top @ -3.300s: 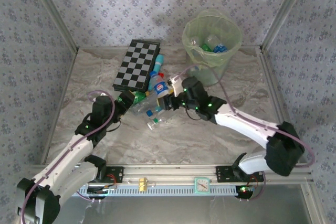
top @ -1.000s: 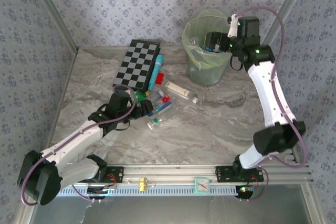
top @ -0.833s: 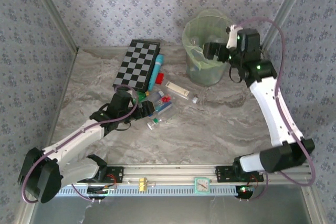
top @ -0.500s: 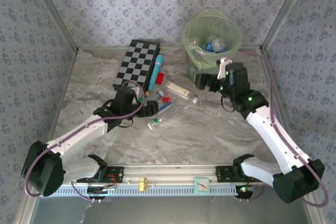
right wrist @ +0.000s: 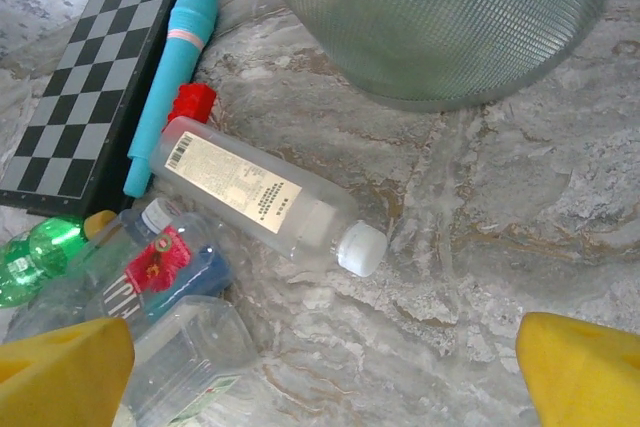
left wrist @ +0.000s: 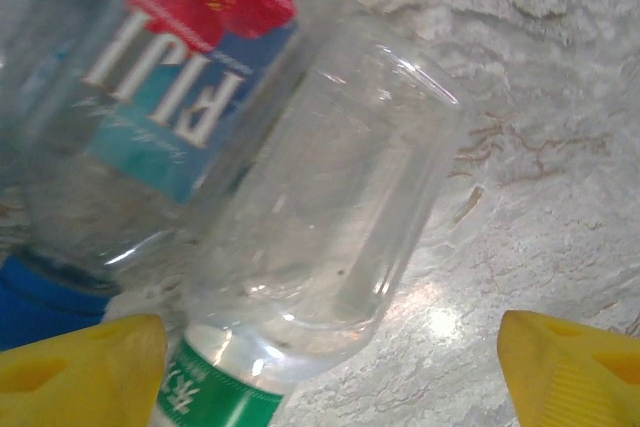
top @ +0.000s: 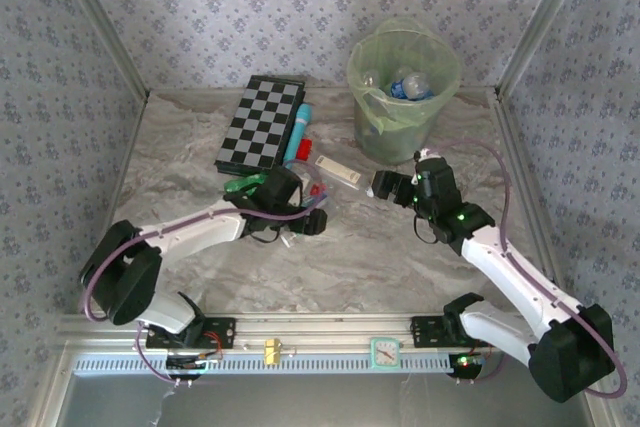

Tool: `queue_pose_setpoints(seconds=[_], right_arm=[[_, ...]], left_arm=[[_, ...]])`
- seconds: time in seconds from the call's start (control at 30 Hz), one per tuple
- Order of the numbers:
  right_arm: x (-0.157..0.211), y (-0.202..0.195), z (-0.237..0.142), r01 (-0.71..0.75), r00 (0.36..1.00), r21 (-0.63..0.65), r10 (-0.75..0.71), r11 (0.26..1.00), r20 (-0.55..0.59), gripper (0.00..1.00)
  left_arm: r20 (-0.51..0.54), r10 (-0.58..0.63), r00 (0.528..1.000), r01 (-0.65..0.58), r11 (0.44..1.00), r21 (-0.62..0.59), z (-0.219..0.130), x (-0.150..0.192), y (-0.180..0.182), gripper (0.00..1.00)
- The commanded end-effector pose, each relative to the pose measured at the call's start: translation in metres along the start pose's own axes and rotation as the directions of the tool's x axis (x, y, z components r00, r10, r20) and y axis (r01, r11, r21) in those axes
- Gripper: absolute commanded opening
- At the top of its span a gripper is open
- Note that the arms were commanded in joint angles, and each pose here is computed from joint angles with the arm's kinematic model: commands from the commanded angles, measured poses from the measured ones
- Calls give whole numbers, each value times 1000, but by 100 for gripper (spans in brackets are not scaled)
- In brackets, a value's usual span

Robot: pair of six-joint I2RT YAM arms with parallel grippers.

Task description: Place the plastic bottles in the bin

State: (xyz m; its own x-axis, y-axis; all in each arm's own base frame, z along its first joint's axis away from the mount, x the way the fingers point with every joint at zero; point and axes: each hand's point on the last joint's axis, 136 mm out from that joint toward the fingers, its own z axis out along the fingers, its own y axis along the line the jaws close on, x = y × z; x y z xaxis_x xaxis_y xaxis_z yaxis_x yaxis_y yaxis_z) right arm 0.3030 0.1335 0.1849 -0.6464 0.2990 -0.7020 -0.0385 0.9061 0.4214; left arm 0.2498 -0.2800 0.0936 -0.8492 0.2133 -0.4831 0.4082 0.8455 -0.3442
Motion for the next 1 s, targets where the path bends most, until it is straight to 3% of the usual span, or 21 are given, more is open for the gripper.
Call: queue_pose_setpoints(seconds=[0.0,0.7,0.97], right_arm=[[-4,-3,5,-43,998,9,43,999,40,100],[-6,-8,1,-38,998,15,37,999,40,100],[-5,-8,-1,-29,999,11,28,1000,34,100]], left_arm=[[-3,96,995,-96,994,-57,4,-5,-5,86],[-127,176,976,-191,975,-111,45,11,-10,86],[-153,169,974,-185,978,-95,56,16,-11,80]])
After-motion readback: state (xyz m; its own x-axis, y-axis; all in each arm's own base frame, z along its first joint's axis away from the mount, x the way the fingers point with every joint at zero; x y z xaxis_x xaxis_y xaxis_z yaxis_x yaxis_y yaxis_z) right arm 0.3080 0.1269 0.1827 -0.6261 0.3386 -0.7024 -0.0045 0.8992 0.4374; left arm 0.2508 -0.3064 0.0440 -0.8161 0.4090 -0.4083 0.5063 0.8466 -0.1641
